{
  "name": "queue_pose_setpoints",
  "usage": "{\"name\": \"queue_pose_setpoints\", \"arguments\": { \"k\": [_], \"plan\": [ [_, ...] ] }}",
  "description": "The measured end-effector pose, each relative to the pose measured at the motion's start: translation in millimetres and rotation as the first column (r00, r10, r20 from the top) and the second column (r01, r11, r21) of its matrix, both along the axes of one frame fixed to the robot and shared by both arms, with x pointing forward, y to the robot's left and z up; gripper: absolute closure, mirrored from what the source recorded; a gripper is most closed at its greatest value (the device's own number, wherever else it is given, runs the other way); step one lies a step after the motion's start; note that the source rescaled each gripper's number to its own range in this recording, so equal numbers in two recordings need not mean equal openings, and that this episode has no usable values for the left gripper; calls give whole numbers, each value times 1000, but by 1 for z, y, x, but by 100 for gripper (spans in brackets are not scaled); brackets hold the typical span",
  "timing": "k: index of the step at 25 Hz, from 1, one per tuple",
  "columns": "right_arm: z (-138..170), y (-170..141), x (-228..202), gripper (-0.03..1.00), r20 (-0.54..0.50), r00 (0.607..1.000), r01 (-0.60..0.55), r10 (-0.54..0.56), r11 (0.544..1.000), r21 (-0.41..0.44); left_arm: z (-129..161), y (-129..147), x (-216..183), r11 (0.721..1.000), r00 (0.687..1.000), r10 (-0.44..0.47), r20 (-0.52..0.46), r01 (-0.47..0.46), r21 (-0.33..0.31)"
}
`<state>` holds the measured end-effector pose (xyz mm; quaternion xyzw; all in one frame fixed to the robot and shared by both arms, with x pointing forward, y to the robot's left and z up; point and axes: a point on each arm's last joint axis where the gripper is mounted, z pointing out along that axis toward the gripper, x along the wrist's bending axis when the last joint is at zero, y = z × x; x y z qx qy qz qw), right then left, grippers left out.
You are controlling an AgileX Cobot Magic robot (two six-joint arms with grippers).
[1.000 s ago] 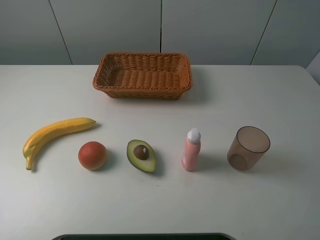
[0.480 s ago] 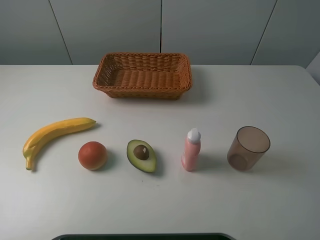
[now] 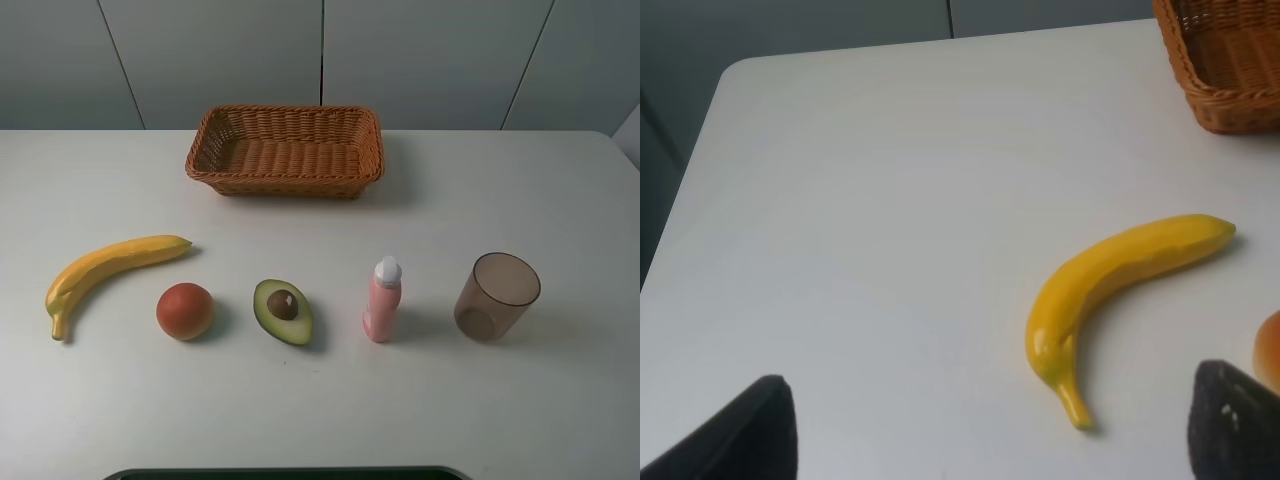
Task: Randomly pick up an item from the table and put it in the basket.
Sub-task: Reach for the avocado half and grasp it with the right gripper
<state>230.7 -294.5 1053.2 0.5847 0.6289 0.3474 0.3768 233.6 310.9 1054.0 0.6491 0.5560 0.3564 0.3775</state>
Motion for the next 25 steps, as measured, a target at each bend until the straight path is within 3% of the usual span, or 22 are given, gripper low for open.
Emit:
{"name": "queue_pose_setpoints", "arguments": {
  "k": [17, 25],
  "plan": [
    [4, 1, 0, -3, 20, 1000, 16, -17, 999, 44, 0, 0, 0, 1000, 1000, 0, 0, 0, 0],
    [58, -3, 47, -3, -19, 1000, 9, -9, 1000, 9, 0, 0, 0, 1000, 1000, 0, 0, 0, 0]
  ]
}}
